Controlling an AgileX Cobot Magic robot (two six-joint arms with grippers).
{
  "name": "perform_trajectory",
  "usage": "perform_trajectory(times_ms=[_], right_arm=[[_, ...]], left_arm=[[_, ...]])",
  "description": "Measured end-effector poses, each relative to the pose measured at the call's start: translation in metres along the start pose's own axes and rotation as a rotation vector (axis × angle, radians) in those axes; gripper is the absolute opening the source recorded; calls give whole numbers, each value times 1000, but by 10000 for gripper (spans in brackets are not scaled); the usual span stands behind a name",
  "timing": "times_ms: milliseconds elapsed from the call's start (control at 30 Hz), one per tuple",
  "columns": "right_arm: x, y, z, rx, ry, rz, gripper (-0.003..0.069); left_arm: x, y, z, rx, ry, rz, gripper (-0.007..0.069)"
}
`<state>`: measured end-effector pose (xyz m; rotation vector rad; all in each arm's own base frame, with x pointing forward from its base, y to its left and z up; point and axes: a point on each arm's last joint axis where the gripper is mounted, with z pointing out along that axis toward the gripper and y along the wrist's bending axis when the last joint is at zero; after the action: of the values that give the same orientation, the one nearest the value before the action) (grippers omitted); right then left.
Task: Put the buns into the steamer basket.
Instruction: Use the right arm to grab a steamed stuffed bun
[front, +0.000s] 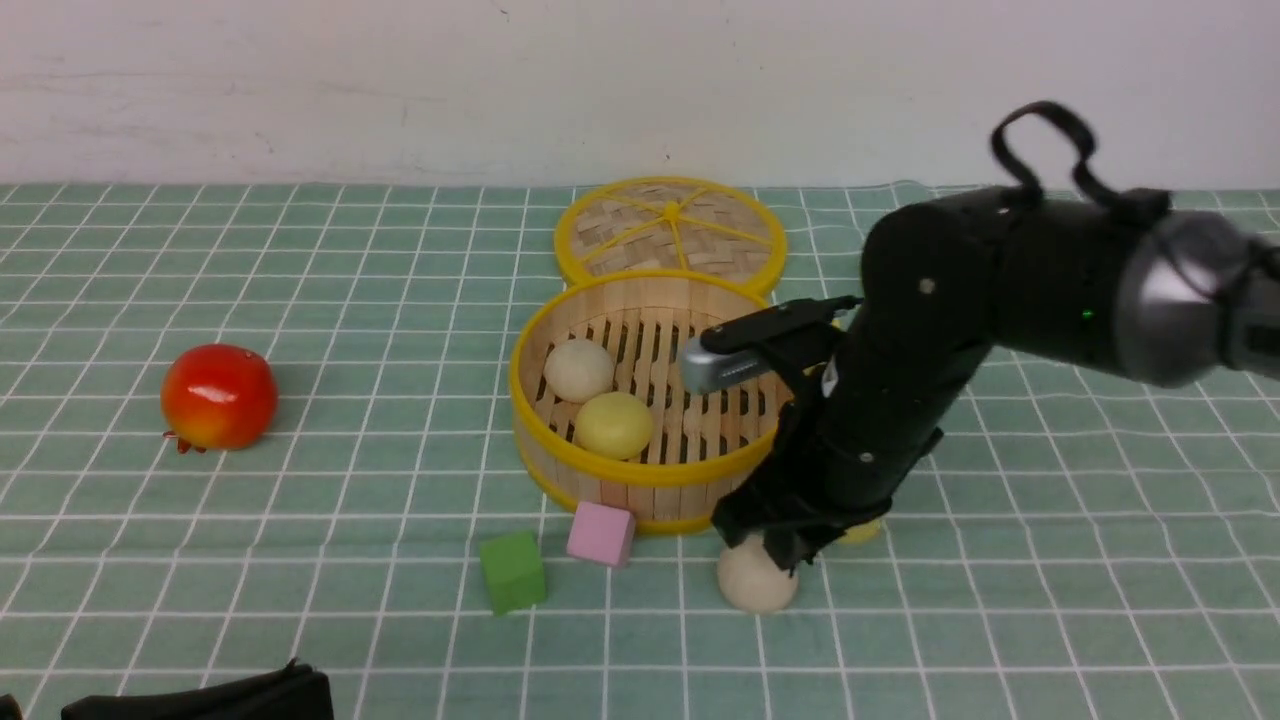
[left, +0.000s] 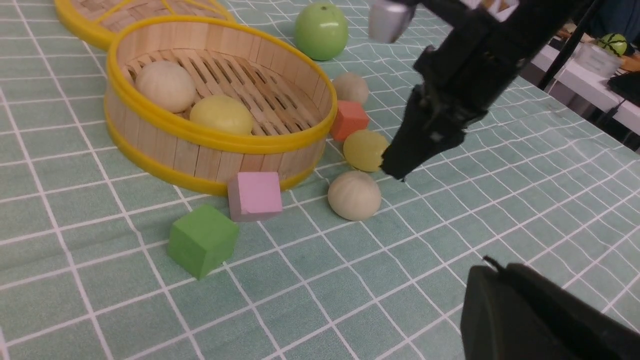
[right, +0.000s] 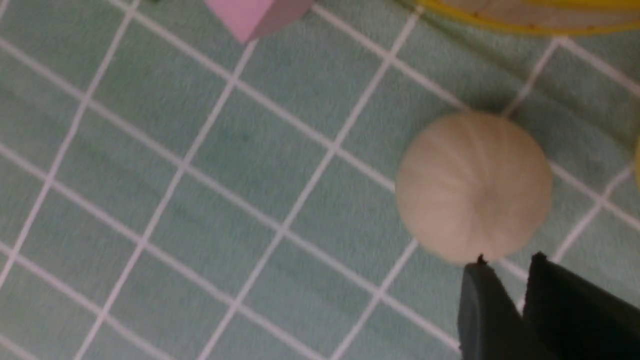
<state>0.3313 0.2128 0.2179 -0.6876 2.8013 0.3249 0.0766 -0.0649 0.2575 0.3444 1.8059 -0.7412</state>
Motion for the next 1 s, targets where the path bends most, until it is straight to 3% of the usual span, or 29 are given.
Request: perform_trajectory(times_ms=[200,567,767,1000], right_arm=[[-7,-1,5,4,-61,3,278],[-7,-3,24,5,-33,12,291],[-7,-4,28,7,-28,12,247],[-6,-4,28,9,-24,1,84]], left_arm=[[0,0,0,0,0,0,3],[0,0,0,0,1,0,11],[0,0,0,0,1,0,19],[0,0,0,0,1,0,28]])
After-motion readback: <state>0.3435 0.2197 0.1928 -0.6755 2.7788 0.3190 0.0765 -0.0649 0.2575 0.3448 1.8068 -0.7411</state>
